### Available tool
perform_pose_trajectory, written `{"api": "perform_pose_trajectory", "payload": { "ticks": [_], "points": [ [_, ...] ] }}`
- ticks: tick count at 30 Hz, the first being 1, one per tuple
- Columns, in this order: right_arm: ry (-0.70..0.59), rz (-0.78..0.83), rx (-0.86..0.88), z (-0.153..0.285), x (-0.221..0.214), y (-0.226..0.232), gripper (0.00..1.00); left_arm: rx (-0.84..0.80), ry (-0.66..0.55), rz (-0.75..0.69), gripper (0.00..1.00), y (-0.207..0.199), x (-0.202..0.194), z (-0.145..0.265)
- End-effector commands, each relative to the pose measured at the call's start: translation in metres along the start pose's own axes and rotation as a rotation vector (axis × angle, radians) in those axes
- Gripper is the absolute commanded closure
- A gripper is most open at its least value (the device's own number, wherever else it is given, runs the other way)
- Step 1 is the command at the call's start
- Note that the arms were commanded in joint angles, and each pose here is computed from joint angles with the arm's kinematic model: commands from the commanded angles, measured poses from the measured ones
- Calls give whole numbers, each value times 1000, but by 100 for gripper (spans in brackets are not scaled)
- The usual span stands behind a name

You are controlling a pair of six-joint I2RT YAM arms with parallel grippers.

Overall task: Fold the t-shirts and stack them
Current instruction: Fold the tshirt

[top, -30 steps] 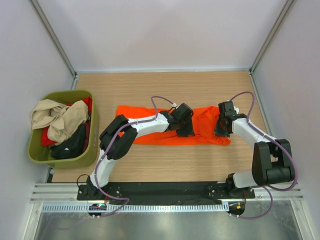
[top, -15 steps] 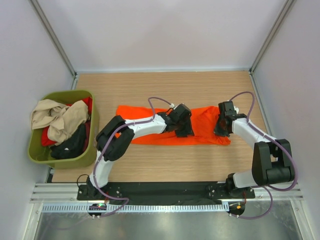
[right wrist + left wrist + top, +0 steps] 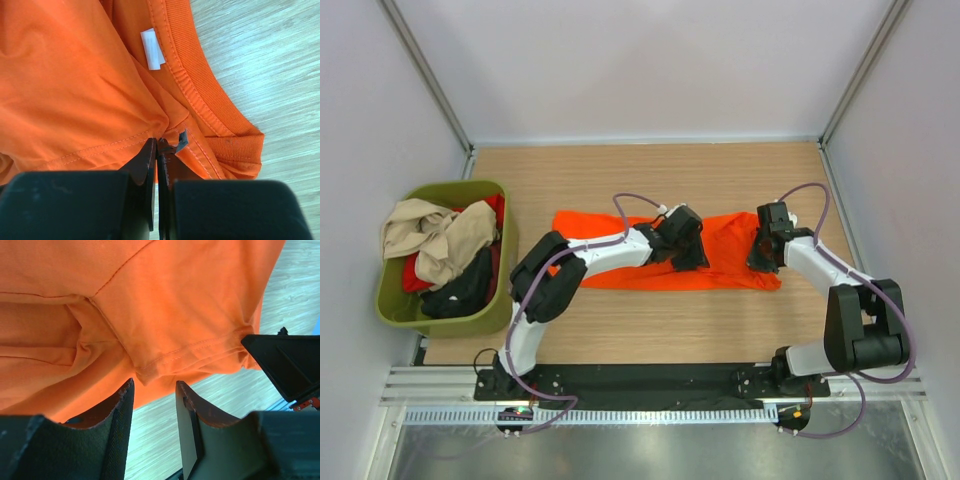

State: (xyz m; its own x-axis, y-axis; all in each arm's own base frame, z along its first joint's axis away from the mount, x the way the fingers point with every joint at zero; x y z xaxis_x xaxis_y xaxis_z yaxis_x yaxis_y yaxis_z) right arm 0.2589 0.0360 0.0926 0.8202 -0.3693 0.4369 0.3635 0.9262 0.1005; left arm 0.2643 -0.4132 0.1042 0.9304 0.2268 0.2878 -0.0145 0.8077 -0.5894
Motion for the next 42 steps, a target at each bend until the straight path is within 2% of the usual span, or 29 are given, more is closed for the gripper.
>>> {"api": "perform_pose_trajectory", "payload": {
  "ticks": [1,6,8,9,12,15,25,28,36,42],
  "points": [
    [-51,-10,30,7,7,2,99,9,-34,15,60,-2,6,-6],
    [-45,-14,41,6,4,2,99,1,-21,12,60,-4,6,-12],
    [-45,-19,48,7,3,3,99,6,-30,12,65,-4,7,-13],
    [-48,-19,52,8,3,4,99,10,-33,14,68,-2,8,-13],
    [-55,-19,53,12,6,4,99,1,-38,11,90,-5,9,-9],
    [-62,-16,50,18,10,4,99,-10,-47,10,100,-9,12,-3],
    [-79,-71,98,48,13,7,99,35,-42,-20,99,-13,30,23],
    [-67,-85,105,48,7,7,99,55,-33,-27,97,-7,30,24],
    [-58,-193,151,50,-21,0,99,106,9,-48,100,9,23,24],
    [-64,-265,145,30,-41,-6,99,172,40,-67,100,25,17,14]
  ]
}}
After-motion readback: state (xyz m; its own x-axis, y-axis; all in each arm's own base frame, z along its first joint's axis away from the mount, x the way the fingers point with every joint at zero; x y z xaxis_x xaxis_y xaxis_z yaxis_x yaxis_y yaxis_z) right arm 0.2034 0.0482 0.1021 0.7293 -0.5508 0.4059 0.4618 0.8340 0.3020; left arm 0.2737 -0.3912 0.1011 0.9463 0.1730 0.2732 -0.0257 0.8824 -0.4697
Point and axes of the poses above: each gripper's point midway between its finger pads, its own z axis back along the fingers, its own y axis along the line the jaws close on, x = y × z, the point moved 6 cm from there along z, back along the fingers, and after that the axes turned 2 degrees about z, right-handed, at the moved point
